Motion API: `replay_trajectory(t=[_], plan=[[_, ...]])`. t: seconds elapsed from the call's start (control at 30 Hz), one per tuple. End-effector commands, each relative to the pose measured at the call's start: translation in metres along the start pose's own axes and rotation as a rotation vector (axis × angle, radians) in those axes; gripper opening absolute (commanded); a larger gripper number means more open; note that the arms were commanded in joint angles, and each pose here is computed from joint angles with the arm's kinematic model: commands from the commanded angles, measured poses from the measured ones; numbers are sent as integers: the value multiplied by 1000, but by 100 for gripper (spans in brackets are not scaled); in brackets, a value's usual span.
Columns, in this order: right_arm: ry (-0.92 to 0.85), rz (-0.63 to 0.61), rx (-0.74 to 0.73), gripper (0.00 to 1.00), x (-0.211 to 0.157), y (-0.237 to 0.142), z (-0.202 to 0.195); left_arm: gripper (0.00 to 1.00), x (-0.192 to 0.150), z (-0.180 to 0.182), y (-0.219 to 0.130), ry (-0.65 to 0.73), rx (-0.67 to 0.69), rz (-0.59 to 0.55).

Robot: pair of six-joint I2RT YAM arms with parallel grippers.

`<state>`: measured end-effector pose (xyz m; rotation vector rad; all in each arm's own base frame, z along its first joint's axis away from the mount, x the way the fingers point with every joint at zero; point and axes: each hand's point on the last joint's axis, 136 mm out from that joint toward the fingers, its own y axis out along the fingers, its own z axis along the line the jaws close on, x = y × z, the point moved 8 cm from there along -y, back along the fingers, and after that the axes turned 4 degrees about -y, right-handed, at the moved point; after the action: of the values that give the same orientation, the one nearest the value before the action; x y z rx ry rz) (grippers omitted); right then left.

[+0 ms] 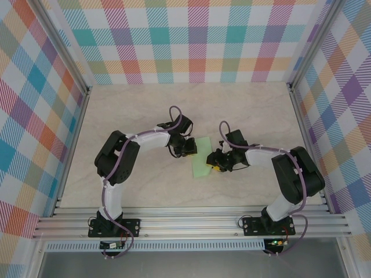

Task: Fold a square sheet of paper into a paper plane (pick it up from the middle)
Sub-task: Third fold the triangle at the center of the table.

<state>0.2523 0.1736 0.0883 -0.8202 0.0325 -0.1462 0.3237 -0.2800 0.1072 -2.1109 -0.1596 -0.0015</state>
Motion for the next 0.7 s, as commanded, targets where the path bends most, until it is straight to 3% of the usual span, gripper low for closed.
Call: replay_trajectory(t=[0.0, 0.3, 0.67], plan=[[-29, 8, -3, 35, 4, 1, 2, 15, -6, -13, -31, 14, -46, -26], [-87, 9, 54, 46, 4, -8, 13, 15, -36, -5, -29, -57, -93, -11], [-106, 10, 68, 50, 12, -17, 17, 12, -48, -9, -13, -78, -71, -18]])
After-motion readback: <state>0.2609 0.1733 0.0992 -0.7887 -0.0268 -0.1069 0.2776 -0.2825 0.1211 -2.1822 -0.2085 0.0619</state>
